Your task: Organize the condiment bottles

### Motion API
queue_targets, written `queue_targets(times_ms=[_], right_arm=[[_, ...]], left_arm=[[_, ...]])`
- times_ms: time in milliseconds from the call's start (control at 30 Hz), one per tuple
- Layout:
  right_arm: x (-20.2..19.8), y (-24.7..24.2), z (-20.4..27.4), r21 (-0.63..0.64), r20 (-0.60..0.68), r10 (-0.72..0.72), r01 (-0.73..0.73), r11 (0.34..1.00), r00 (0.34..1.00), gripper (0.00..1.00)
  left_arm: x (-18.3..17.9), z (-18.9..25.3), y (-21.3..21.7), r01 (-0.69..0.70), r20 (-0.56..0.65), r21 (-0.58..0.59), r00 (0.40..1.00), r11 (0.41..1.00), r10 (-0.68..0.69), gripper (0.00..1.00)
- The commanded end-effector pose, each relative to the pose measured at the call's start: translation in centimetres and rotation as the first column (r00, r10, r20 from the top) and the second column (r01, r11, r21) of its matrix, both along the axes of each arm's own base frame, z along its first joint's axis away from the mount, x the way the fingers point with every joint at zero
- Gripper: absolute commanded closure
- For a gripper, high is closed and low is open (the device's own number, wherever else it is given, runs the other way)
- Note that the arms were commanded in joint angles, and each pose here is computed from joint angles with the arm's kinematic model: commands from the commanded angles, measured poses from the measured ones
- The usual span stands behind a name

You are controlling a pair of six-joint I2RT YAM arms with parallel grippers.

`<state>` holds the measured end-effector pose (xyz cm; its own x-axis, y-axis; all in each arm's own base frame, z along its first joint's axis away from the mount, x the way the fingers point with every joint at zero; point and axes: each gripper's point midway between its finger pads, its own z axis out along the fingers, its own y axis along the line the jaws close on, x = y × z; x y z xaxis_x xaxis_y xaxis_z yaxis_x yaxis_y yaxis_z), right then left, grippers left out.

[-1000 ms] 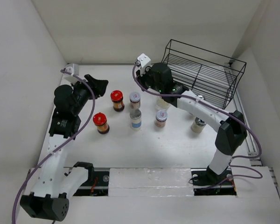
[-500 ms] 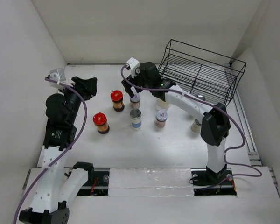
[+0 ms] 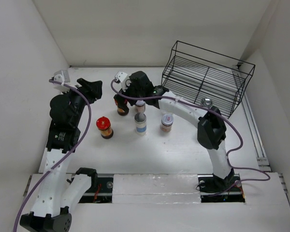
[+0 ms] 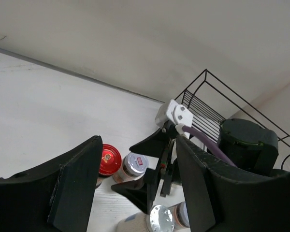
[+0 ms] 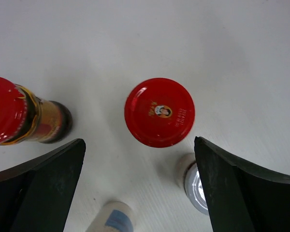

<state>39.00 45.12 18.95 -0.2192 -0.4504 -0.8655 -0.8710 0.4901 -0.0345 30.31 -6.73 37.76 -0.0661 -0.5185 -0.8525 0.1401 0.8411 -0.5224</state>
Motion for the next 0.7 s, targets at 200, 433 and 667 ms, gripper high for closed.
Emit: queue_targets(times_ms=[200,433,667], right_arm=[[1.5,2.8,0.6,0.061,0.057,0.028,-0.031,0.998,0.998,0.00],[2.6,4.3,0.7,0.123,0.092,0.028,-0.040,0.992,0.995,0.00],[3.9,4.7,-0.7,0.145,0.097,-0.029,0.014,0.989,0.995,0.02]], left_arm=[[-0.4,1.3,-0.1,0.010,0.052,-0.018,0.999,1.000,-0.010,0.42],[-0.6,1.7,0.1,0.002,0.066,-0.021,0.998,1.000,0.000,0.42],[-0.1,0.9,0.0,0.001,0.037,-0.017,0.999,1.000,0.000,0.42]])
